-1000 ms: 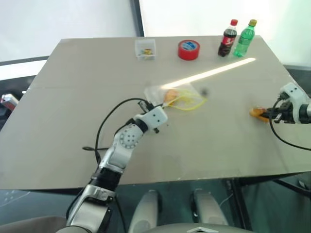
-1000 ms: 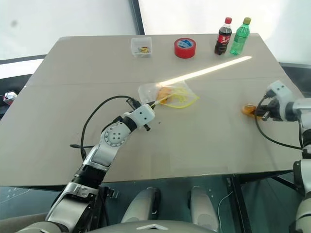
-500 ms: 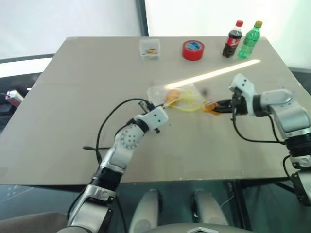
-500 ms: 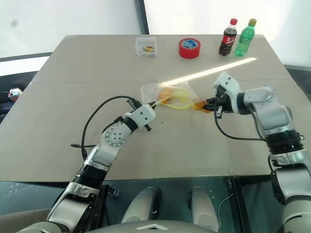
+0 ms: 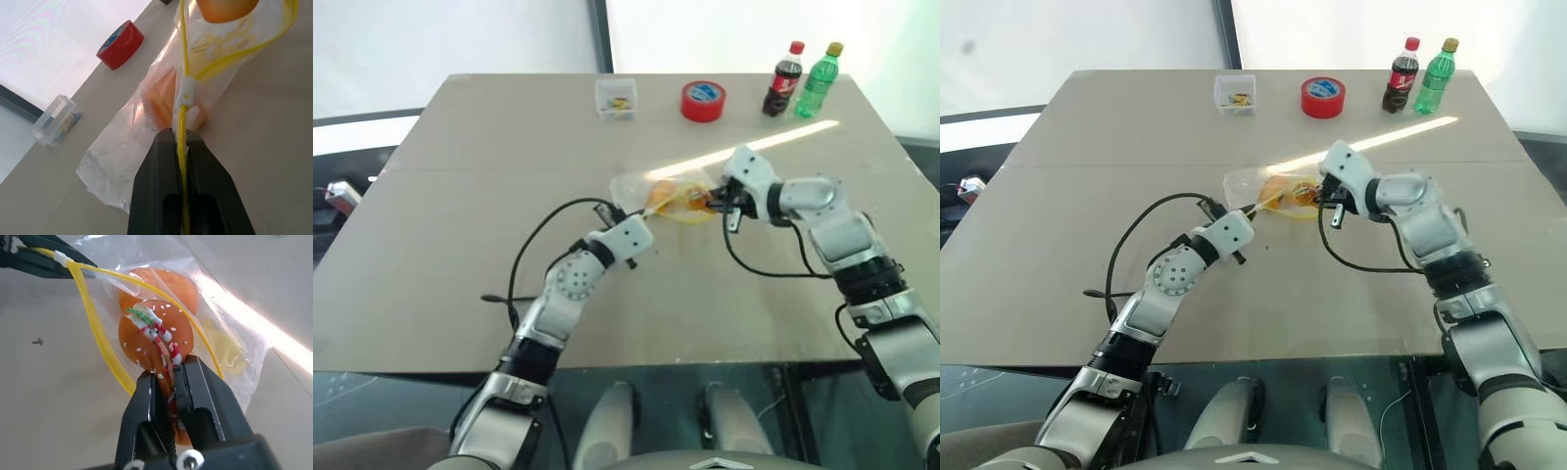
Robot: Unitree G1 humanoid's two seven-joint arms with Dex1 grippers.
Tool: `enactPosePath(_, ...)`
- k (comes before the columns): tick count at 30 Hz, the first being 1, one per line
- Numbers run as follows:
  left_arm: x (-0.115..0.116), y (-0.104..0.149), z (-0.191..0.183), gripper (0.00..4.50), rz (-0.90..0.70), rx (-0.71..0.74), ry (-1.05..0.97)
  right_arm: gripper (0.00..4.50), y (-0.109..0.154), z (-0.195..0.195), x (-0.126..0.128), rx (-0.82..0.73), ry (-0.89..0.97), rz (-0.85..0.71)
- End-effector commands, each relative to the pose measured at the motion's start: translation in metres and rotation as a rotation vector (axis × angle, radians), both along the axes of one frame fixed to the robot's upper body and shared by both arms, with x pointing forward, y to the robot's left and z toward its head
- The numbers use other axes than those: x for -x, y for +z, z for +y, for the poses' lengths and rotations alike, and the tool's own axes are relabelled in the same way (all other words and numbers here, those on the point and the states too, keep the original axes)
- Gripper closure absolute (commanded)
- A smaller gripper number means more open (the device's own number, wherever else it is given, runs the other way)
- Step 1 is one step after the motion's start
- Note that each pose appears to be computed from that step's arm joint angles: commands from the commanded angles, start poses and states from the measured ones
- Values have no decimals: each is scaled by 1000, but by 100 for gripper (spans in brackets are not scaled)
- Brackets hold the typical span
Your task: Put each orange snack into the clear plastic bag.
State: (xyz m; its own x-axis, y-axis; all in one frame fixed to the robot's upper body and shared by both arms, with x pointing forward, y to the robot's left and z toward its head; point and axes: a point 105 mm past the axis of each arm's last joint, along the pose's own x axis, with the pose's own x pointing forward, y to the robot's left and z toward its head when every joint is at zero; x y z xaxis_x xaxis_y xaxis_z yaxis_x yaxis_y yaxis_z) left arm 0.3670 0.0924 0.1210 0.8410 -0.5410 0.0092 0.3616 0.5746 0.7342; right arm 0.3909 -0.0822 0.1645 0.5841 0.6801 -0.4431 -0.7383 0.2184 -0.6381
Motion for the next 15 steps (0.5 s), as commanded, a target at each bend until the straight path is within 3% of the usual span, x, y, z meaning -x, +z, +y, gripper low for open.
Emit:
enactPosePath(1,1,15,-15,450,-49,22,-56,448,6,17,-2,58,49,-116)
enactPosePath(4,0,15,-16,450,-51,25,-59,448,6,22,-12,90,22,-232)
enactPosePath(7,0,15,-18,450,-50,26,-64,448,10,28,-20,3,-29,-285)
enactPosePath(14,1,13,-18,450,-45,27,-66,119,9,28,-12,-61,-11,-181)
enactPosePath(15,1,12,-18,450,-44,27,-65,119,8,25,-9,-65,-15,-145)
